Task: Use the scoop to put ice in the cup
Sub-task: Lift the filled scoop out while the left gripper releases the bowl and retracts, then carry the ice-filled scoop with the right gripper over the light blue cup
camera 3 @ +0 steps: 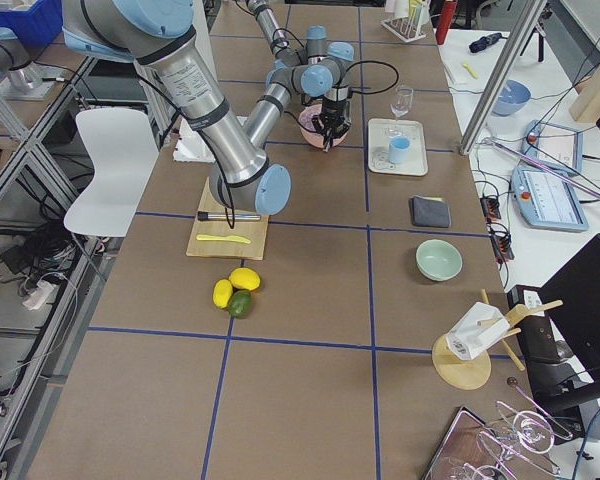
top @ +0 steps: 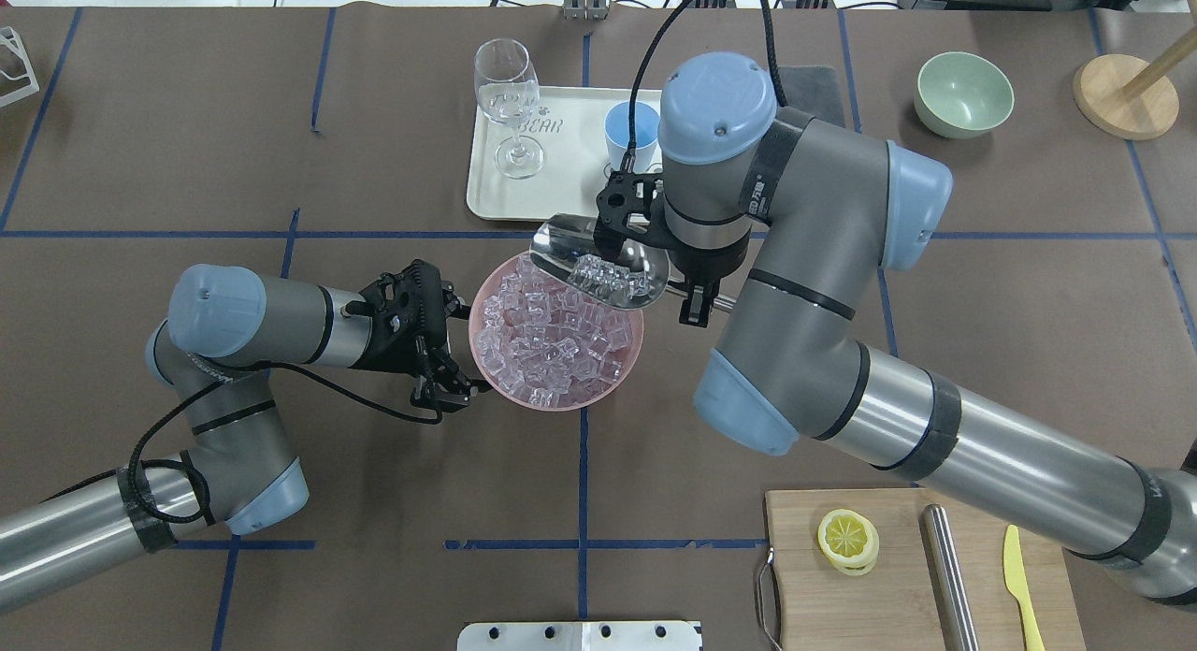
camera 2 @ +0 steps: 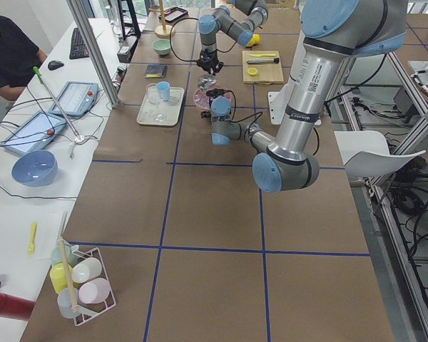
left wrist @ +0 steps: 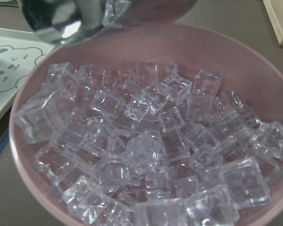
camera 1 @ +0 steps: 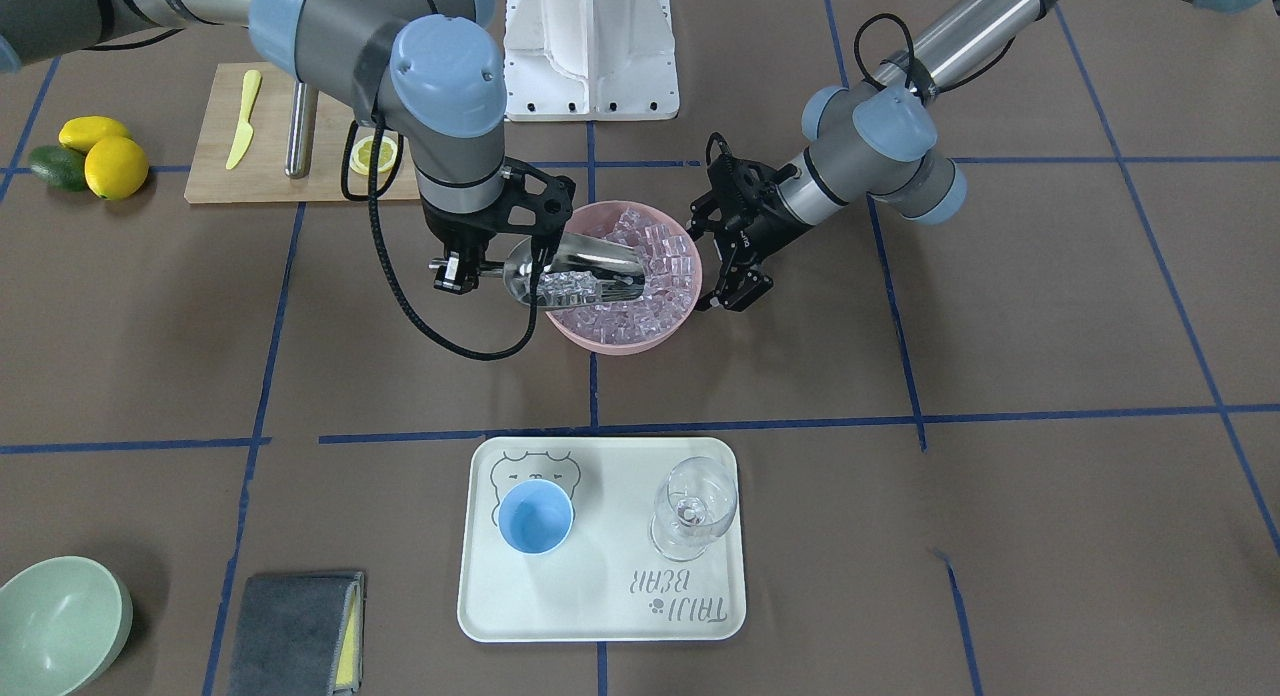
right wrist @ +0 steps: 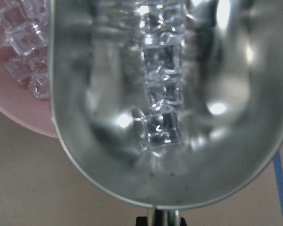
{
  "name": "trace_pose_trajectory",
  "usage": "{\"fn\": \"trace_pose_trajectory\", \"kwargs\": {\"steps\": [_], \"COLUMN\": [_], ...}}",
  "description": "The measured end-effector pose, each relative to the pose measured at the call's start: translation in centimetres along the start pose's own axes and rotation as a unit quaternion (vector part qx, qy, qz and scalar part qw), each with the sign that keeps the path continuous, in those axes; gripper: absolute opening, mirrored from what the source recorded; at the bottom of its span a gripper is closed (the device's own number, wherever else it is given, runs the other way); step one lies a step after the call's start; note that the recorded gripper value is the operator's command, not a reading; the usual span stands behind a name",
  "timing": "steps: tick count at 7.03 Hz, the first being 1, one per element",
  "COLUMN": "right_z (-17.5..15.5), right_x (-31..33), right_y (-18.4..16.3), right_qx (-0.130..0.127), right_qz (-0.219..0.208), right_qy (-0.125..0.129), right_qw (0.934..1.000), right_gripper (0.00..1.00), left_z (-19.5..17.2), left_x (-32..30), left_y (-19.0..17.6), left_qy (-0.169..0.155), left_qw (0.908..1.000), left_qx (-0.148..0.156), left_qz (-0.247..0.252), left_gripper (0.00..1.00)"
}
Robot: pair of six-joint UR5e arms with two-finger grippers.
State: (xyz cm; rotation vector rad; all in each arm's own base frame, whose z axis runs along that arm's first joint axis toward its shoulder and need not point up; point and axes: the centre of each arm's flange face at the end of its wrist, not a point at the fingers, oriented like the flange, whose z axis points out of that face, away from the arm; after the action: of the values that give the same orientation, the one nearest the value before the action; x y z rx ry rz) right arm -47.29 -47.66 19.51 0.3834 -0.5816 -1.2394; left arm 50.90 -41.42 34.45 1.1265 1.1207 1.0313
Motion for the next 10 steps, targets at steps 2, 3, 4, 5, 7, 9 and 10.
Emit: {"fn": "trace_pose_trajectory", "kwargs": {"steps": [2, 3, 4, 5, 7, 9, 10], "right_z": [-4.2, -5.9, -6.9, -7.2, -6.8, -6.1, -6.2], "right_x": [3.7, 5.7, 7.4, 8.7, 10.6, 13.0, 13.5], "right_y": [3.1, 4.8, 6.4, 7.7, 8.7, 6.1, 5.2], "right_qx": [-0.01, -0.017, -0.03, -0.049, -0.086, -0.115, -0.122], "right_qz": [0.06, 0.089, 0.114, 0.136, 0.163, 0.18, 0.186], "right_qy": [-0.002, 0.0, 0.001, 0.001, 0.003, -0.001, -0.003], "right_qw": [0.9981, 0.9959, 0.993, 0.9895, 0.9829, 0.977, 0.9749], "right_gripper": [0.0, 0.0, 0.0, 0.0, 0.0, 0.0, 0.0], "left_z": [-0.9, -2.6, -5.3, -8.6, -15.9, -23.6, -27.8], "left_x": [-0.8, -1.6, -2.9, -4.6, -9.7, -14.4, -16.6], "left_y": [0.6, 1.3, 2.1, 3.1, 5.2, 6.4, 6.8], "left_qy": [-0.007, -0.016, -0.033, -0.05, -0.076, -0.113, -0.146], "left_qw": [1.0, 0.9998, 0.9994, 0.9985, 0.9905, 0.9772, 0.971], "left_qx": [-0.002, -0.004, -0.004, -0.006, -0.016, -0.012, -0.002], "left_qz": [-0.002, -0.005, -0.008, -0.023, -0.114, -0.179, -0.189], "left_gripper": [1.0, 1.0, 1.0, 1.0, 1.0, 1.0, 1.0]}}
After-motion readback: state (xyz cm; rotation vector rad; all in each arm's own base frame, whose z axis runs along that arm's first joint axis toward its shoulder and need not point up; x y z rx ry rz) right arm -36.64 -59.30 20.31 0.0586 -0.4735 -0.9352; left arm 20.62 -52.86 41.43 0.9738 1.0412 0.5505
